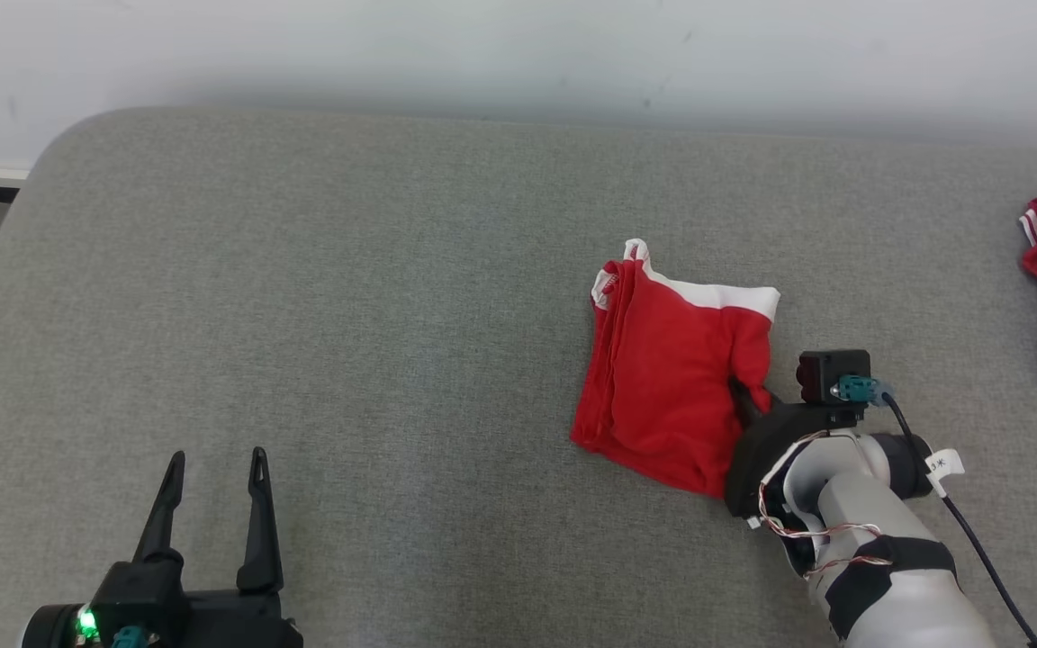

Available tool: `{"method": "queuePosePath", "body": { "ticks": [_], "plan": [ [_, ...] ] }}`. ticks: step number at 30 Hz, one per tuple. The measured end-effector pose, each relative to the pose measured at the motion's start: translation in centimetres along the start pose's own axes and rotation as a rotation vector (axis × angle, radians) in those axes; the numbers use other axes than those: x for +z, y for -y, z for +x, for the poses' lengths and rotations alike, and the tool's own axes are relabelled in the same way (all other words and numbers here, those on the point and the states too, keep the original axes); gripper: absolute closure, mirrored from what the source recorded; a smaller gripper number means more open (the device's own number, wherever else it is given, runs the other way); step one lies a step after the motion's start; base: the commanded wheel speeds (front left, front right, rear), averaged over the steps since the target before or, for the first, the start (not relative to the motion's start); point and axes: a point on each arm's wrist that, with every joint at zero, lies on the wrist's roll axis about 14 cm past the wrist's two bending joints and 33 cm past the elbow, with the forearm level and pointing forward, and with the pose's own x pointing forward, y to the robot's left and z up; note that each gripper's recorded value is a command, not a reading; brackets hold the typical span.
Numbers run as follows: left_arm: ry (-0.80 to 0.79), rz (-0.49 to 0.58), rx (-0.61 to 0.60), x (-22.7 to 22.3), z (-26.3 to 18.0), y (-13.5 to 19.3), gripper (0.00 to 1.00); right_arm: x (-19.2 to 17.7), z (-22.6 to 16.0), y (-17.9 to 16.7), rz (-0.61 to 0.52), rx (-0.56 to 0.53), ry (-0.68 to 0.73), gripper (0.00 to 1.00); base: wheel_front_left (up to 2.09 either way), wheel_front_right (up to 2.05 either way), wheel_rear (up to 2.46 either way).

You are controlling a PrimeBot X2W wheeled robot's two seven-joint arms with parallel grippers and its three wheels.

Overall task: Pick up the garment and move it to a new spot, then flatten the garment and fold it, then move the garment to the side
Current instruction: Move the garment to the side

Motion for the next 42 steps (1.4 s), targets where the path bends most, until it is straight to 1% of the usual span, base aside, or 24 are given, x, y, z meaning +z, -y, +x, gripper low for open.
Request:
{"method": "queuePosePath", "body": {
  "ticks": [5,9,12,19,21,27,30,35,40,42],
  "plan": [
    [-0.012,-0.008,-0.018,-0.5,0.6,0.6,0.00,1.8,0.5,1.5,-0.087,-0.009,0.027,1.00,0.00,0.00,0.00],
    [-0.015,-0.013,-0.050,-0.8,1.5,1.6,0.00,2.8,0.9,3.3,-0.175,-0.022,0.014,1.00,0.00,0.00,0.00],
    [-0.017,-0.017,-0.073,-1.0,2.3,2.3,0.00,4.3,1.4,4.6,-0.253,-0.029,0.016,1.00,0.00,0.00,0.00],
    [-0.026,-0.010,-0.126,-2.0,4.5,3.8,0.00,7.2,1.9,7.9,-0.376,-0.047,0.002,1.00,0.00,0.00,0.00],
    [-0.028,-0.010,-0.136,-2.1,4.9,4.1,0.00,7.8,1.9,8.5,-0.395,-0.053,0.001,1.00,0.00,0.00,0.00],
    [-0.039,-0.008,-0.197,-3.4,6.8,6.0,0.00,10.9,0.6,13.6,-0.458,-0.121,0.002,1.00,0.00,0.00,0.00],
    [-0.041,-0.007,-0.238,-4.1,7.8,7.1,0.00,11.8,-0.1,16.1,-0.474,-0.160,-0.010,1.00,0.00,0.00,0.00],
    [-0.049,-0.003,-0.290,-5.4,9.5,8.6,0.00,12.0,-1.6,20.0,-0.500,-0.226,-0.062,1.00,0.00,0.00,0.00],
    [-0.054,-0.009,-0.354,-6.5,10.6,10.7,0.00,11.6,-4.0,24.5,-0.509,-0.323,-0.128,1.00,0.00,0.00,0.00],
    [-0.047,-0.013,-0.373,-6.7,11.0,11.4,0.00,11.3,-4.7,25.6,-0.518,-0.345,-0.151,1.00,0.00,0.00,0.00]
  ]
}}
